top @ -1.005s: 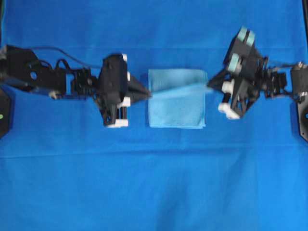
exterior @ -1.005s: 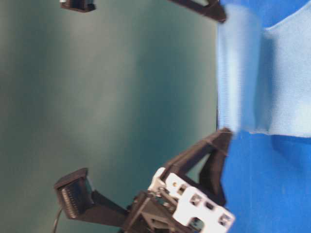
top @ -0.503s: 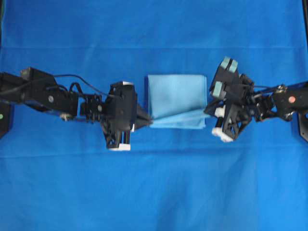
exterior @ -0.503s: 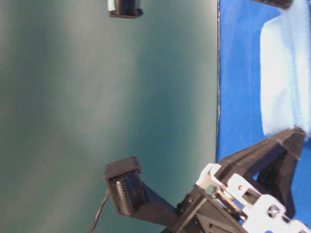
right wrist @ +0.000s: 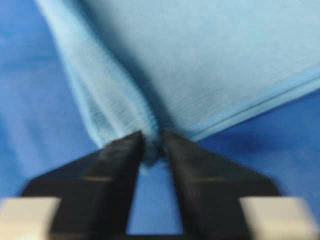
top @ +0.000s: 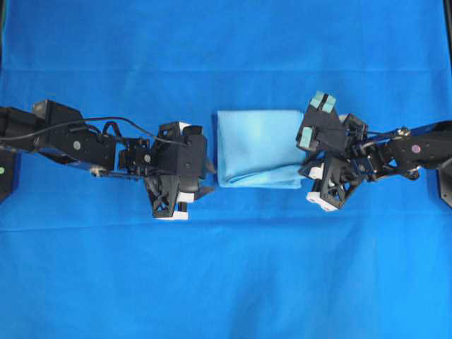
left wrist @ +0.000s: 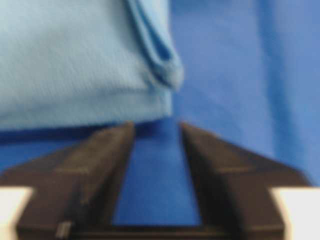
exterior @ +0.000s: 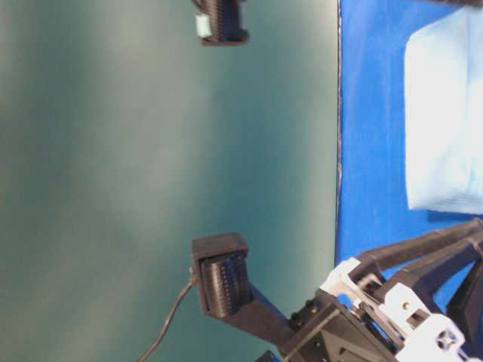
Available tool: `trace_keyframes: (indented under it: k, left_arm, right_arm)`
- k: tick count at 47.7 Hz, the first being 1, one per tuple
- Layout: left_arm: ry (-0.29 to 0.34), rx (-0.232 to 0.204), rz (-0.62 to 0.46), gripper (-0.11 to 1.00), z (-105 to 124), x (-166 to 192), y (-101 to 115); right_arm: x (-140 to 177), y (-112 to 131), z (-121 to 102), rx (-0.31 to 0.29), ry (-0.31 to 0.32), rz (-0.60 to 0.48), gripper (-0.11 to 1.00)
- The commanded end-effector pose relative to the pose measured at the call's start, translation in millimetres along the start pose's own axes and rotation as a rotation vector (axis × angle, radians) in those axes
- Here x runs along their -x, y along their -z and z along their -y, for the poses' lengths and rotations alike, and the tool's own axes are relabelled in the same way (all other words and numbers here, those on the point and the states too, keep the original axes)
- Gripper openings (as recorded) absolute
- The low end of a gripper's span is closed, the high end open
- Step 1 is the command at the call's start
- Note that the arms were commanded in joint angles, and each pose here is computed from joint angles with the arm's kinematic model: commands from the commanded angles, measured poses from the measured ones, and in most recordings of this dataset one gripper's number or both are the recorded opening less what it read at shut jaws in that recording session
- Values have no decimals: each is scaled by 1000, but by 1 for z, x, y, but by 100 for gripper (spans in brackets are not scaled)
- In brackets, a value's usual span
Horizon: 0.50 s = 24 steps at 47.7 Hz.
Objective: Fold the light blue towel.
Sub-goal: 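Open both grippers and release the folded towel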
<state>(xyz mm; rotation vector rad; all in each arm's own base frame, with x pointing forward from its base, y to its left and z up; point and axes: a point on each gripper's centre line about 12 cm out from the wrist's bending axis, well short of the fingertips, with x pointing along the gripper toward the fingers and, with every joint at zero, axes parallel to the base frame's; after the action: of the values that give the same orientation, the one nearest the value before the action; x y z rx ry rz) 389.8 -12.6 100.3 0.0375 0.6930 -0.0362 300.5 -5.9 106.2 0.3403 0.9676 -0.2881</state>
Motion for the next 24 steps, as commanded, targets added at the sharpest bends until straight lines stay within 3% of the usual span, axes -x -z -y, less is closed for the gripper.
trace_keyframes:
  k: [1, 6, 13, 24]
  left_arm:
    - [-1, 2, 34, 50, 0, 3, -10]
    - [-1, -1, 37, 54, 0, 5, -12]
    - [-2, -10, 64, 53, -1, 17, -23]
    - [-1, -10, 101, 53, -1, 54, -45]
  right_arm:
    - [4, -9, -8, 13, -22, 29, 42]
    - [9, -14, -17, 35, -40, 48, 64]
    - [31, -30, -32, 55, -81, 119, 58]
    - [77, -48, -47, 96, -125, 234, 58]
